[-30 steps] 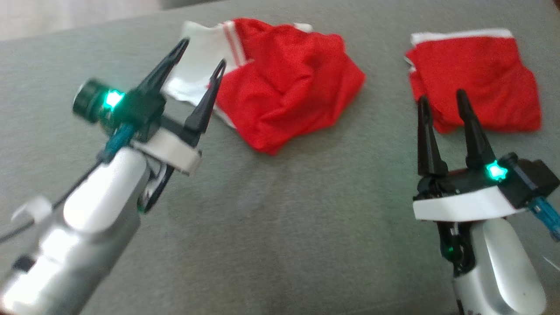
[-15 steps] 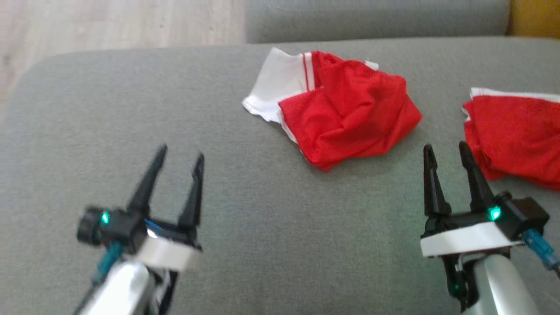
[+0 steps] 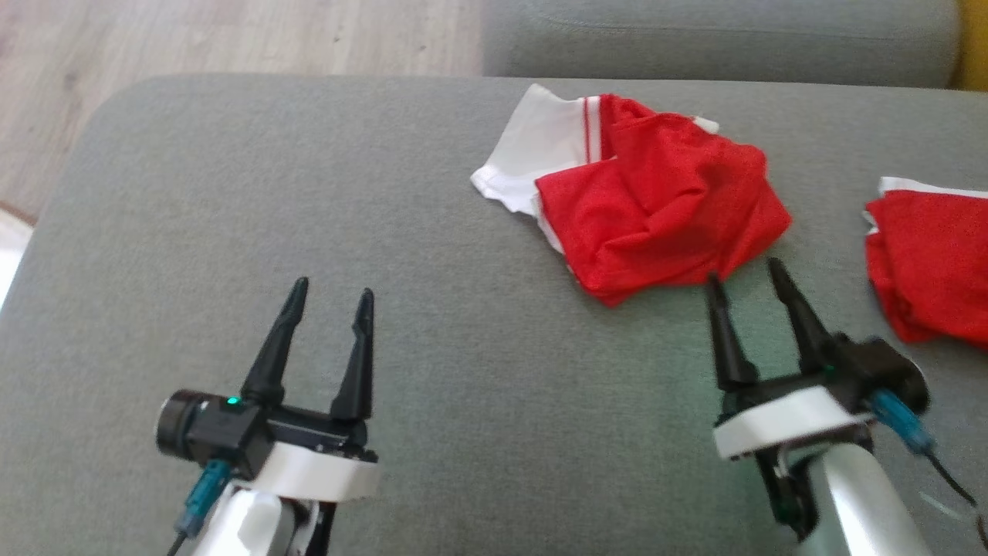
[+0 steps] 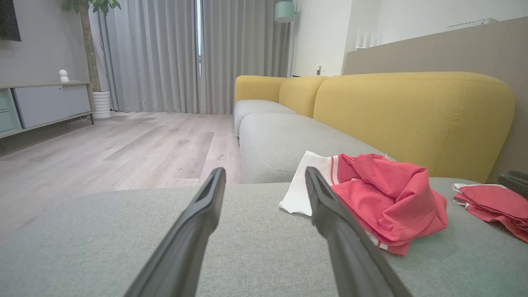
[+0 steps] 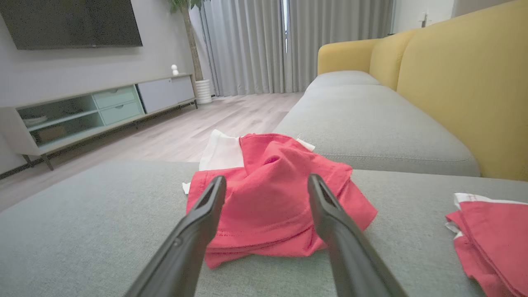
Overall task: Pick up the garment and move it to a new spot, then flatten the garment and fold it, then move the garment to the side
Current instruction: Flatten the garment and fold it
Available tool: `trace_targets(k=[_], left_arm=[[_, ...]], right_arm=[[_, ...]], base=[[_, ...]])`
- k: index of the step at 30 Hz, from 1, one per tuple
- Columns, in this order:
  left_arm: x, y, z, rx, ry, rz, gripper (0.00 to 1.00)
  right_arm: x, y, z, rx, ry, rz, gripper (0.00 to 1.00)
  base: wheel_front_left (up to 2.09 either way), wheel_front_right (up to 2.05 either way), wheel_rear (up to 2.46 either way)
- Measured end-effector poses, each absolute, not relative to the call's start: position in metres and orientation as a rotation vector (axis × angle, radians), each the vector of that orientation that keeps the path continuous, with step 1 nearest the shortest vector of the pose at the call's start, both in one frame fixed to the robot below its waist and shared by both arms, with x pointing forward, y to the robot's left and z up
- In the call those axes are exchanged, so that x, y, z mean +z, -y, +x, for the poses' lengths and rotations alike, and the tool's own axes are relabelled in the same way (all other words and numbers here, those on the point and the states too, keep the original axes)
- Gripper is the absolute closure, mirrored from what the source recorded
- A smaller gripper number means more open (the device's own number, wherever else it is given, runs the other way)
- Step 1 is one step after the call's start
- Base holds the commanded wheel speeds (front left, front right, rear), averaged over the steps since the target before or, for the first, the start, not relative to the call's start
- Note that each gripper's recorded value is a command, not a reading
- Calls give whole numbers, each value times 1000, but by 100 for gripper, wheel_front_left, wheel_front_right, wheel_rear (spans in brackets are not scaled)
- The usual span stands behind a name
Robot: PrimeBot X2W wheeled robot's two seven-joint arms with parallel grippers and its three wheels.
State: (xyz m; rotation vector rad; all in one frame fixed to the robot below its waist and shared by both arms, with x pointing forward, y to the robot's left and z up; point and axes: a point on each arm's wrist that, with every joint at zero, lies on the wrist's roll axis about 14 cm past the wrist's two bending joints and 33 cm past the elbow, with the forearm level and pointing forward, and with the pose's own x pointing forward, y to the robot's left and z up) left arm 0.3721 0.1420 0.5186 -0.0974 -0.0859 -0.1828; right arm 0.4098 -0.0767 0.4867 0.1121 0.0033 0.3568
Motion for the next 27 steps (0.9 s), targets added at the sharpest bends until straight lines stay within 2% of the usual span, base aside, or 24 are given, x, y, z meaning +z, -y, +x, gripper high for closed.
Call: trace_targets(k=[9,19,20,21,27], left_arm=[[501,-148,367,-150,39,-132,0],[491,-175,358,-52,6,-144,0],[490,-178,357,-41,3,-144,0],[489,-180,356,-33,1,-146,0],[491,-182,360,-30,9,-144,0]], right_arm=[[460,-20,437,652,-160,-154,0],[394,-26,483,685,-427,-449,0],[389,-29,484,691,-442,-452,19],[385,-31,484,697,-457,-452,100],[399,-42,484,726,-357,-398,100]], base=[[0,0,0],[0,0,0],[0,0,0],[0,0,0],[0,0,0]])
